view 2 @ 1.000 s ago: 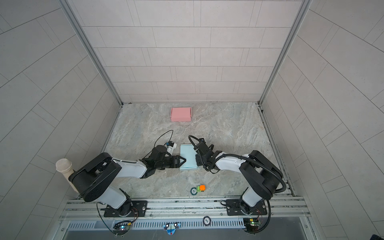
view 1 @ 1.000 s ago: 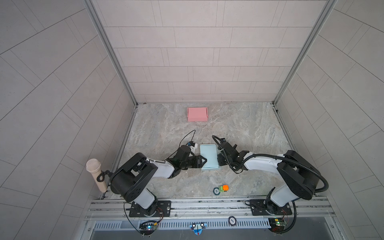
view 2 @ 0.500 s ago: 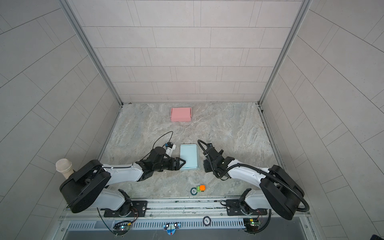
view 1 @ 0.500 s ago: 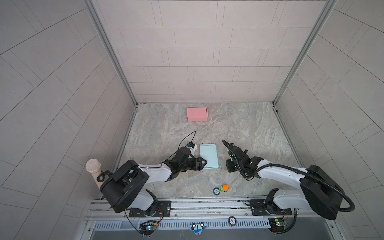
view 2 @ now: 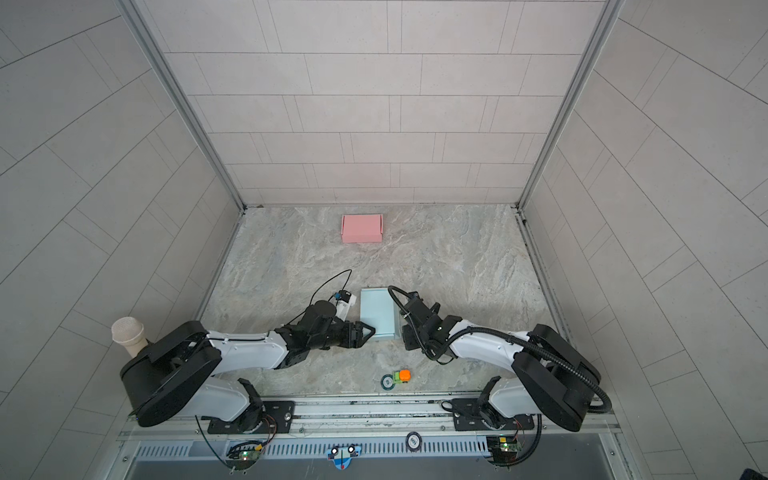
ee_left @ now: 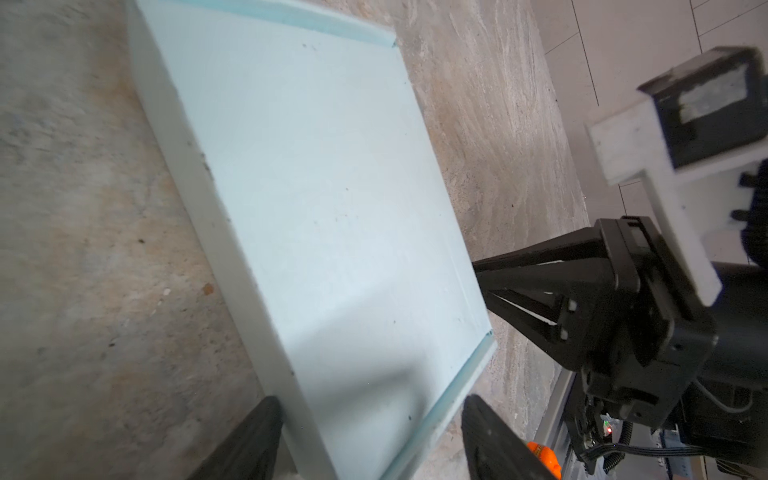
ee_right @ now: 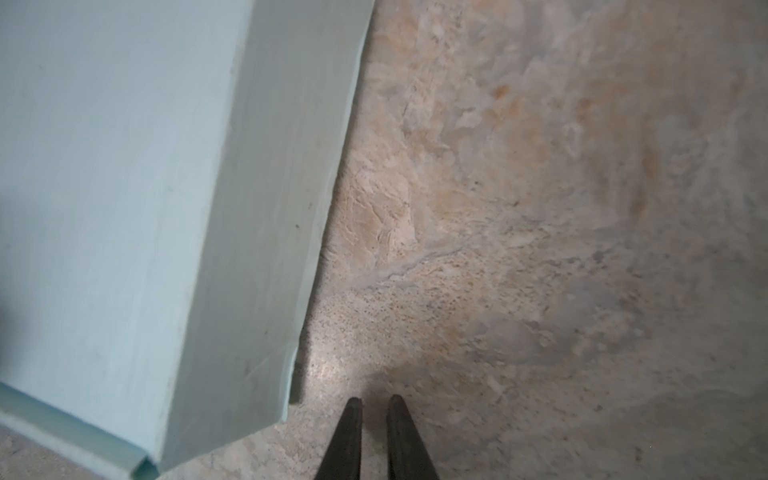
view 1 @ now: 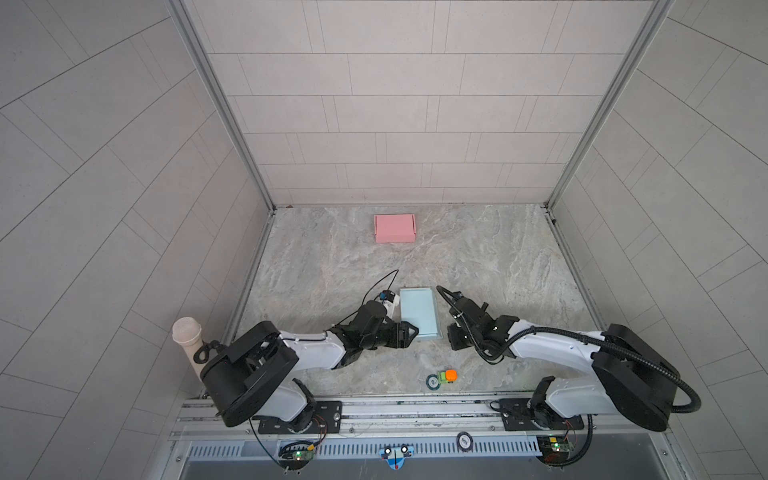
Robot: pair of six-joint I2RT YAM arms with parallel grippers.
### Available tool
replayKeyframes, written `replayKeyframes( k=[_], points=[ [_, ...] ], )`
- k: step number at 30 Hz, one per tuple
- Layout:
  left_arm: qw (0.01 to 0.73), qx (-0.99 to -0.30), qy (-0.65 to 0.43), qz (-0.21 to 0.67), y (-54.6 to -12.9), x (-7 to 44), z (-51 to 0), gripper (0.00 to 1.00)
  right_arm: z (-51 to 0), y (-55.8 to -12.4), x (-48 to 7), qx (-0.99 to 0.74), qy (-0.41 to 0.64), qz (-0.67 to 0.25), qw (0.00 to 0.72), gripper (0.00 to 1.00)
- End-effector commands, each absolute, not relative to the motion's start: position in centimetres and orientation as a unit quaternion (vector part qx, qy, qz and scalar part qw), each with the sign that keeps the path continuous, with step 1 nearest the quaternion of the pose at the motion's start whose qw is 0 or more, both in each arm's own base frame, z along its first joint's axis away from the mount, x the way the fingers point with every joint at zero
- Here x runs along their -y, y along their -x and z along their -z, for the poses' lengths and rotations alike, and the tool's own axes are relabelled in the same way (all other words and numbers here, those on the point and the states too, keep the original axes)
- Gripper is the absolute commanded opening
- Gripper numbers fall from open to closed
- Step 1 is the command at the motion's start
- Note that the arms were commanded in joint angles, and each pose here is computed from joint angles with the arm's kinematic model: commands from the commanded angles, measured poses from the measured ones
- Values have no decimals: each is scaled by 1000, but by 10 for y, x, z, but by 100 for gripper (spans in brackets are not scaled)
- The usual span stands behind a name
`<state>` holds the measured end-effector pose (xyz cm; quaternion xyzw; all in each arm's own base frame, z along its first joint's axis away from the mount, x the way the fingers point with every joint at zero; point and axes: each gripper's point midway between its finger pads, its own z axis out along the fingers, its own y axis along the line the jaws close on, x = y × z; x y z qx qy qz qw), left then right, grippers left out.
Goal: Fold the paper box
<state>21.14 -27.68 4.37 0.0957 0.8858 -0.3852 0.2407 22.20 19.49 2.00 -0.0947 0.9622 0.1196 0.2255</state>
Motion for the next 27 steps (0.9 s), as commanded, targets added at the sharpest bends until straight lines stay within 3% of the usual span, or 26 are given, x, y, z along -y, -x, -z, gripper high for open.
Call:
replayKeyframes(
  k=[1,27],
  points=[
    [248,-880,-91,394,-213,280,-45,70,-28,-230,-209,-958,92,-133,236,16],
    [239,-871,-83,422,-202,297,-41,63,-44,-231,-250,-946,116,-165,253,15]
  ],
)
